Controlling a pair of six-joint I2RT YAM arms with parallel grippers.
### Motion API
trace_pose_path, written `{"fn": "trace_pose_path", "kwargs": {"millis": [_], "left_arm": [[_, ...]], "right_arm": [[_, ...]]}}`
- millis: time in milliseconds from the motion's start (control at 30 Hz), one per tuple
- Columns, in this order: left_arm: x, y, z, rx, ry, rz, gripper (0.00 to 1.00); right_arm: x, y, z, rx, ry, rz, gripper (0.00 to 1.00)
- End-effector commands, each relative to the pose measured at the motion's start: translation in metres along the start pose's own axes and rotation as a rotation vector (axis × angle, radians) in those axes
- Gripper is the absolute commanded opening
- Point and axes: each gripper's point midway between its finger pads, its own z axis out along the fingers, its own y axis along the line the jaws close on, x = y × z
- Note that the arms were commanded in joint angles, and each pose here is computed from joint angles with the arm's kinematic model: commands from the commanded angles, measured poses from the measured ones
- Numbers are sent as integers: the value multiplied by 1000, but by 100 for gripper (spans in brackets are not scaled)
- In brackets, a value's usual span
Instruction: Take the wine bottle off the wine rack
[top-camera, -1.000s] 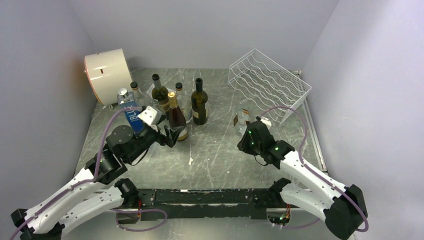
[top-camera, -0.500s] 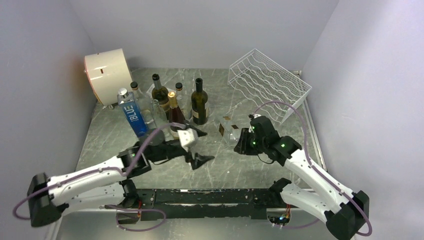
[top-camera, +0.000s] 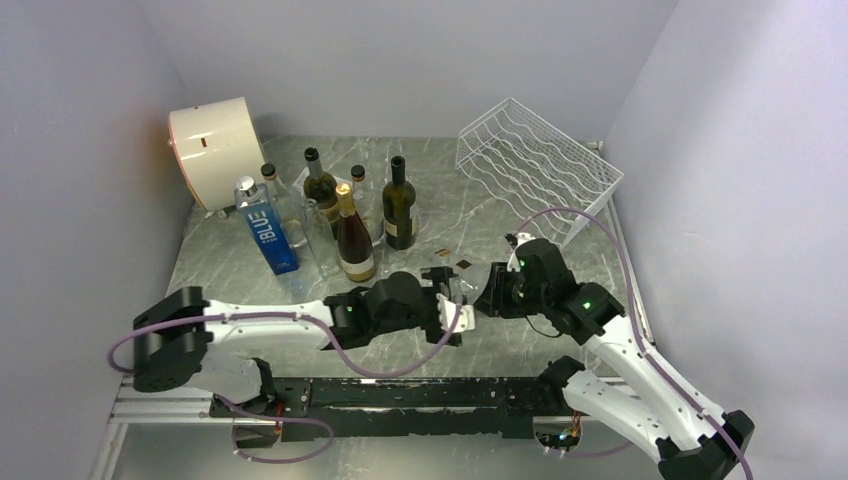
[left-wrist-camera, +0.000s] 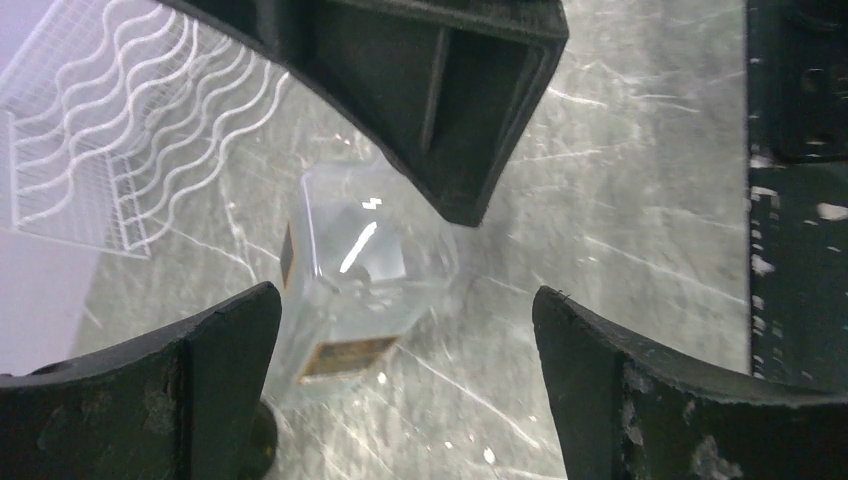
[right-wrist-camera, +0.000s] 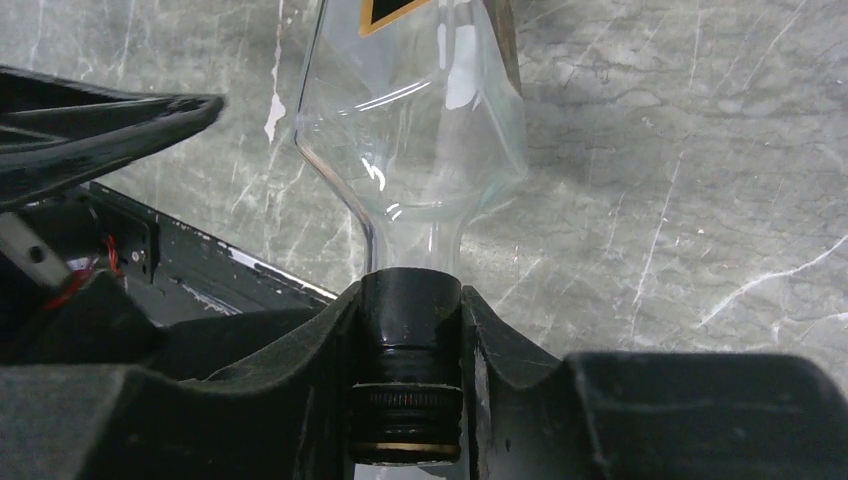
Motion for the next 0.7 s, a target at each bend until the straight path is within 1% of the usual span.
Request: {"fn": "trace_pose_path", "kwargs": {"millis": [0,100,167,300,400,467,500,567,600,633,667], "left_arm": [[-26,27,21,-162,-61,128,99],[-22,32,36,-234,-60,127,100],[-17,28,48,-236,-49,156,100],[-5,35,65,-319,3,202,99],[2,42,69,-380,33,216,93],[4,46,68,-412,46,199,80],[5,46,67,-417,51,190,72],[10,46,64,-418,60,166,56],[11,44,63,-415,65,151,48],[12,43,61,-411,67,124,43],[14,41,60,-403,72,109,40]], "right_arm": [[-18,18,-17,-80,-78,-33,0],[-23,21,-23,-90,-110,-34,0],[-25,21,-25,-91,-127,-38,0],[-26,22,-28,-92,-130,-42,0],[-25,21,-29,-93,-135,-40,0],[-26,22,-31,-99,-149,-37,0],[-28,22,-32,-101,-158,-35,3],[-31,22,-35,-96,-176,-31,18],[-33,22,-36,-93,-185,-29,33],[-36,21,-37,-86,-195,-29,45],[-38,20,-39,-78,-202,-25,55]]}}
